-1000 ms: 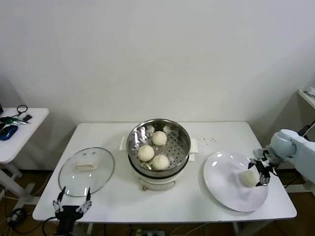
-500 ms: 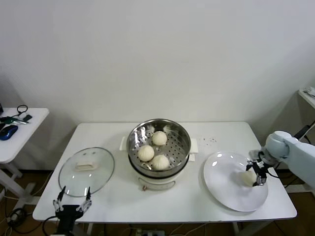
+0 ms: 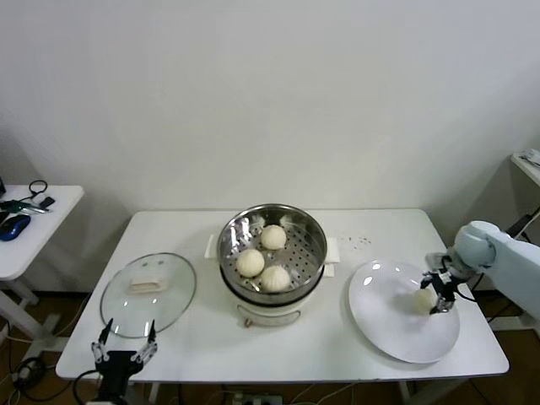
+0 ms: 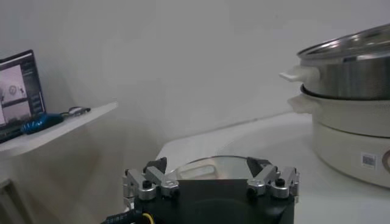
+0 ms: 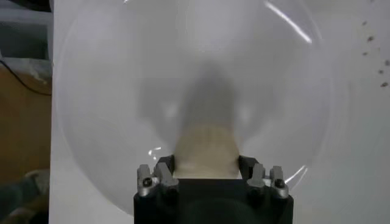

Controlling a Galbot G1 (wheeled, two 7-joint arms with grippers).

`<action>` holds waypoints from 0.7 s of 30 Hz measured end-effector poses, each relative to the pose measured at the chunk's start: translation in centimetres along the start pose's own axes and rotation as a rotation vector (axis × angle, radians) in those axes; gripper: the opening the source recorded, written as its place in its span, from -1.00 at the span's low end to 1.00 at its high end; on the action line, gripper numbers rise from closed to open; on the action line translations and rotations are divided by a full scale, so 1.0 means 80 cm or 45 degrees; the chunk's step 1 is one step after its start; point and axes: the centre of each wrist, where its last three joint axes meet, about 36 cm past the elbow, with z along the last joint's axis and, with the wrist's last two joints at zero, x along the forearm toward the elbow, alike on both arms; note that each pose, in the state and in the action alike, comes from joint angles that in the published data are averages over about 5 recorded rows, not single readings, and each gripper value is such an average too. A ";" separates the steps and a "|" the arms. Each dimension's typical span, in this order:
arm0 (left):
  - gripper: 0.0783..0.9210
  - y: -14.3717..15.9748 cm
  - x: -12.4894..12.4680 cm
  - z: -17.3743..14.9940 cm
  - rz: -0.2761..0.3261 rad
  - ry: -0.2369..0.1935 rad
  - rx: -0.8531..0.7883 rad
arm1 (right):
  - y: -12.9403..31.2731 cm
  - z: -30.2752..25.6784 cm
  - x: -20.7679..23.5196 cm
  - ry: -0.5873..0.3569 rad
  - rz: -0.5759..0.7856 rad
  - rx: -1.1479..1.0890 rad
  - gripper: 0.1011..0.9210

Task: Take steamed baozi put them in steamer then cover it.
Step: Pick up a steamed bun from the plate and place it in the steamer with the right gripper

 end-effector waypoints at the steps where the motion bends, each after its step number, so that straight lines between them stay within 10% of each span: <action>1: 0.77 -0.001 0.000 -0.001 0.002 -0.001 0.000 | -0.005 -0.004 0.007 -0.011 0.011 -0.002 0.41; 21: 0.77 -0.013 0.001 -0.013 0.059 -0.037 -0.007 | -0.111 -0.200 0.208 -0.290 0.193 0.082 0.41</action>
